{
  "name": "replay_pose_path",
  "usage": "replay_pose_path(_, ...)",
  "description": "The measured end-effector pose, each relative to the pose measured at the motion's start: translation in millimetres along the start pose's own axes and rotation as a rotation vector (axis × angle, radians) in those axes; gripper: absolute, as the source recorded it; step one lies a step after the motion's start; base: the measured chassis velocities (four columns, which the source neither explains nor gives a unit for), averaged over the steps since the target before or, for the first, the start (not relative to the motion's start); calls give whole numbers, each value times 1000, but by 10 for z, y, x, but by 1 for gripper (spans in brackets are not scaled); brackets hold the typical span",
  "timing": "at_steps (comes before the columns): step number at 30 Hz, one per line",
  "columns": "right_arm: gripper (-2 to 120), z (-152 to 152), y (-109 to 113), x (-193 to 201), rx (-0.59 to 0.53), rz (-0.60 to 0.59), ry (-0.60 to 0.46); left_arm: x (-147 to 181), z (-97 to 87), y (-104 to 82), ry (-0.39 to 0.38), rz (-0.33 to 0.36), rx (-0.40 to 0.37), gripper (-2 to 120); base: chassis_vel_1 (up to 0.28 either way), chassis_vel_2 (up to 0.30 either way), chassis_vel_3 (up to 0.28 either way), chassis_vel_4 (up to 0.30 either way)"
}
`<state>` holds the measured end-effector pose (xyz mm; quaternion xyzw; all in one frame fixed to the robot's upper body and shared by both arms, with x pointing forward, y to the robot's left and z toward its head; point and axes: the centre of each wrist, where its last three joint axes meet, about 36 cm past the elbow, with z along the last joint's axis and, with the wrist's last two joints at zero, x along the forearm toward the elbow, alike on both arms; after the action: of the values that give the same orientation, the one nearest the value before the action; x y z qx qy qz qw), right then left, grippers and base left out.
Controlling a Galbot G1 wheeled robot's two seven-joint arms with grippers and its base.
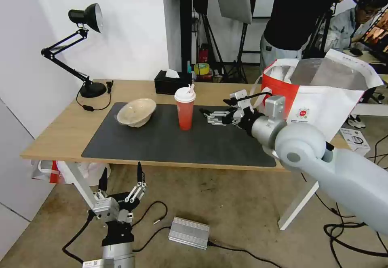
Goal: Pick up the trash from the table and place it into the takeout bag.
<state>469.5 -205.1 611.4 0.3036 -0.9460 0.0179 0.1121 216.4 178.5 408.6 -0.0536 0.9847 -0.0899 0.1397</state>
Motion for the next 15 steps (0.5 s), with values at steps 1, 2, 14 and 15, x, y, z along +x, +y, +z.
replay_pose_path(1, 100, -12, -1, -24, -1, -1, 2, -1, 1, 4, 0, 0, -1, 100, 0, 0, 0, 0)
replay_pose_path(2, 100, -17, -8, -56, -2, -1, 5, -4, 0, 10, -1, 0, -3, 100, 0, 0, 0, 0)
replay_pose_path(14, 100, -36, -77, -319, -4, 5, 33, -16, 12, 10, -6, -6, 3, 100, 0, 0, 0, 0)
replay_pose_path(15, 100, -32, -86, -347, -5, 5, 36, -16, 16, 10, -6, -7, 3, 100, 0, 0, 0, 0)
